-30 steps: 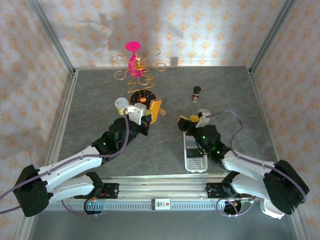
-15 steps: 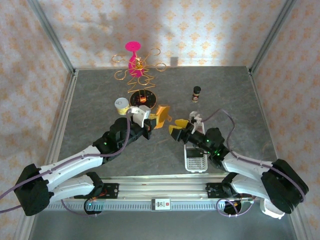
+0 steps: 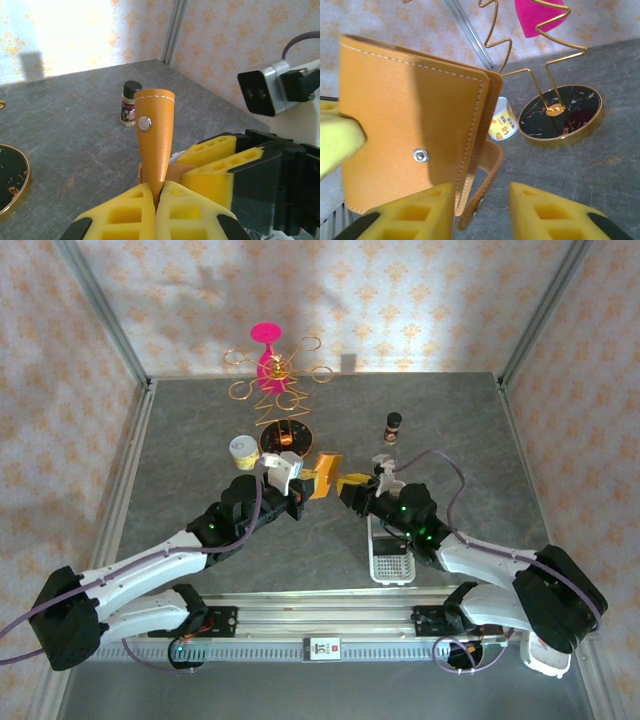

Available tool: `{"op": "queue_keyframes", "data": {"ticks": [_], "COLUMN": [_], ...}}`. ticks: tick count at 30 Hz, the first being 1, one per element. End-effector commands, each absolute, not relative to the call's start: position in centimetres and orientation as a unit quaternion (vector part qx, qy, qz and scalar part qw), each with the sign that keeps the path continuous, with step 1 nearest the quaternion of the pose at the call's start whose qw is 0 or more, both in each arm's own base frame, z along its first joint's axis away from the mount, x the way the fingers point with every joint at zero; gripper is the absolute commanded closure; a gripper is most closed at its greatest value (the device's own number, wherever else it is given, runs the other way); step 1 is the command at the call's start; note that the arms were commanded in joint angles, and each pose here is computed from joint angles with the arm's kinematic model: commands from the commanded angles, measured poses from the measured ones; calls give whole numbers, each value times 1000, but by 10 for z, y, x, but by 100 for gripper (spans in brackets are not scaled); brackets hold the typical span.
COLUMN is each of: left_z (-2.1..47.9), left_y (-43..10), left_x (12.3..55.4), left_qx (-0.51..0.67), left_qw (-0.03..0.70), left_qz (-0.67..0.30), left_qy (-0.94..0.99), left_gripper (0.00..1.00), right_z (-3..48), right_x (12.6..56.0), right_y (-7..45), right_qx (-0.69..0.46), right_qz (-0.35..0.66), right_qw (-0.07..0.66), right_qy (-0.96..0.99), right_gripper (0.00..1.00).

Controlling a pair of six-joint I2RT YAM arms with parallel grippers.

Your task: Put the credit cards into the card holder

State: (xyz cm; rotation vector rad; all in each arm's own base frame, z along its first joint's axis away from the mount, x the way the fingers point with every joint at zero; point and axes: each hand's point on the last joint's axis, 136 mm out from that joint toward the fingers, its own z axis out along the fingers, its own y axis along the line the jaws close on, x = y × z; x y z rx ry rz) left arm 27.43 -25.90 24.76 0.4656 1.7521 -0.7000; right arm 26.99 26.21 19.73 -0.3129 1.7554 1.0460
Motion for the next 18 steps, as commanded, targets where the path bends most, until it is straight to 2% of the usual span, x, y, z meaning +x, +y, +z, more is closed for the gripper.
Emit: {"op": "queue_keyframes", "data": {"ticks": [1,6,7,12,15,18], "left_z": [272,272,271,277,295,289], "left_y": [-266,-265,-265,-267,-266,-257], "left_x": [273,272,272,275,270,263], "left_qx": [196,196,197,163,132,86], "left_qw": [580,580,578,546,533,517], "left_qz": [-324,-324,-325,-330,-356,-386], "left_qy": [721,721,722,753,756,759], "left_gripper": [100,100,100,100,100,100], "right_z": [200,199,200,200,204,191], "right_x": [276,278,277,267,262,254], "right_y": [263,262,263,269,268,268], "right_qx": [-125,-126,-128,-161,-168,-178], "right_qz": [425,416,419,429,430,422], "right_qw": [517,517,517,508,508,494], "right_qy": [732,737,736,729,727,739], "right_gripper": [75,98,100,100,100,100]}}
